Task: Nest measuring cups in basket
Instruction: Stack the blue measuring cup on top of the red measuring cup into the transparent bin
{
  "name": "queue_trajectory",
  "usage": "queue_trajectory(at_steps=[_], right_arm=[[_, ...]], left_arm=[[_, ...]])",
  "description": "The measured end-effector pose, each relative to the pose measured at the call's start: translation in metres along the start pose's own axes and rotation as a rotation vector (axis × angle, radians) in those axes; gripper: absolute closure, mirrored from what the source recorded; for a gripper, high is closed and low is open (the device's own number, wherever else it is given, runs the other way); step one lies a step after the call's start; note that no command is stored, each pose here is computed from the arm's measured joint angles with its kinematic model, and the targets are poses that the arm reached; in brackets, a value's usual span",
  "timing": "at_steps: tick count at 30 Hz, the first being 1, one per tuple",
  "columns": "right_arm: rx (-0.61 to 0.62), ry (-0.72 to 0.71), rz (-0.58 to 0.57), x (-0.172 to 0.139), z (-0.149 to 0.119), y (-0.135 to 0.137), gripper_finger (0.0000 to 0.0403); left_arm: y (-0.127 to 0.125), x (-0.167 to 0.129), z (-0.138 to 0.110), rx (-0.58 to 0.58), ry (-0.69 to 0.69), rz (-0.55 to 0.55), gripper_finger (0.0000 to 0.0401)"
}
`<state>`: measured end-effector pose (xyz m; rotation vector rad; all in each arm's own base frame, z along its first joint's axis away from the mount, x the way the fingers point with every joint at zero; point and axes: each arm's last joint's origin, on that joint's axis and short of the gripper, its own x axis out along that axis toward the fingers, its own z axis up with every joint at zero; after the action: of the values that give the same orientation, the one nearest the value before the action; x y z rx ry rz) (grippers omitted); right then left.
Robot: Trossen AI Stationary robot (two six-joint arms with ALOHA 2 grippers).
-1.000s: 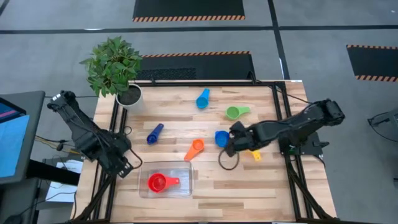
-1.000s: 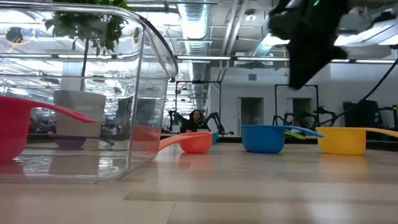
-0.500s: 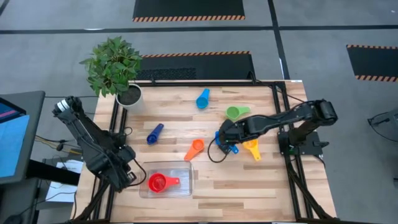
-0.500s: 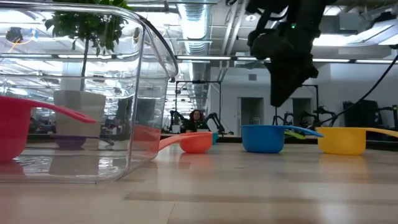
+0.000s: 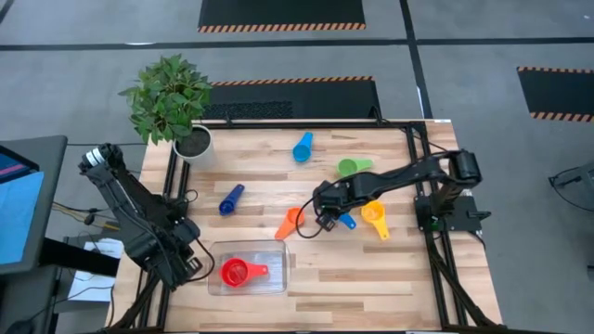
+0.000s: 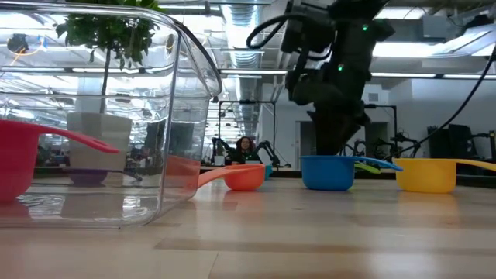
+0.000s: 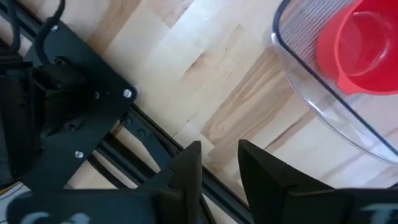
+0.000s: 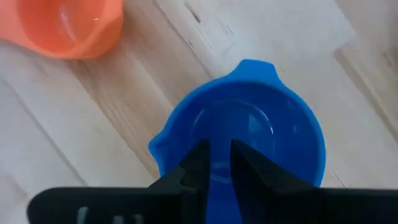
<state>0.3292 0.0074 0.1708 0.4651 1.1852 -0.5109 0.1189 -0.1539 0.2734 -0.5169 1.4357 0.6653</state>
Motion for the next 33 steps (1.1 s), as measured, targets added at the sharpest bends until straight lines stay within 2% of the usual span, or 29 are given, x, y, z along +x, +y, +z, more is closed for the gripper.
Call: queue_trajectory(at_steps=[3,7,10,13,15,19,27,33], right_arm=[[-0.023,-0.002,0.001,0.0,0.003,0.003,0.0317],[-0.064,-0.079,0.02,-0.021,0.012,0.009,0.0317],[-0.073,-0.137,-0.053,-0.034,0.013,0.004,0.0317],[-0.065,-0.096,-0.099,-0.037,0.012,-0.005,0.0315],[-0.083,-0.035,-0.066,-0.036,0.011,-0.009,0.031],[-0.117,-0.006,-0.032,-0.035,0.012,-0.011,0.0285],[-0.091,-0.004,-0.075,-0.034,0.017,-0.021,0.0211],[-0.082,0.027,-0.087,-0.024,0.011,-0.029,0.0186]], left_arm=[[0.0,0.0,0.0,-0.001,0.0,-0.002,0.0308],[0.0,0.0,0.0,-0.001,-0.004,-0.003,0.0308],[0.0,0.0,0.0,0.0,-0.016,-0.006,0.0308],[0.0,0.0,0.001,0.0,-0.021,-0.007,0.0308],[-0.001,0.0,0.001,0.0,-0.021,-0.008,0.0308],[-0.001,0.0,0.001,0.0,-0.047,-0.01,0.0308],[-0.001,0.0,0.002,0.0,-0.055,-0.012,0.0308],[-0.001,0.0,0.002,-0.001,-0.058,-0.016,0.0308]])
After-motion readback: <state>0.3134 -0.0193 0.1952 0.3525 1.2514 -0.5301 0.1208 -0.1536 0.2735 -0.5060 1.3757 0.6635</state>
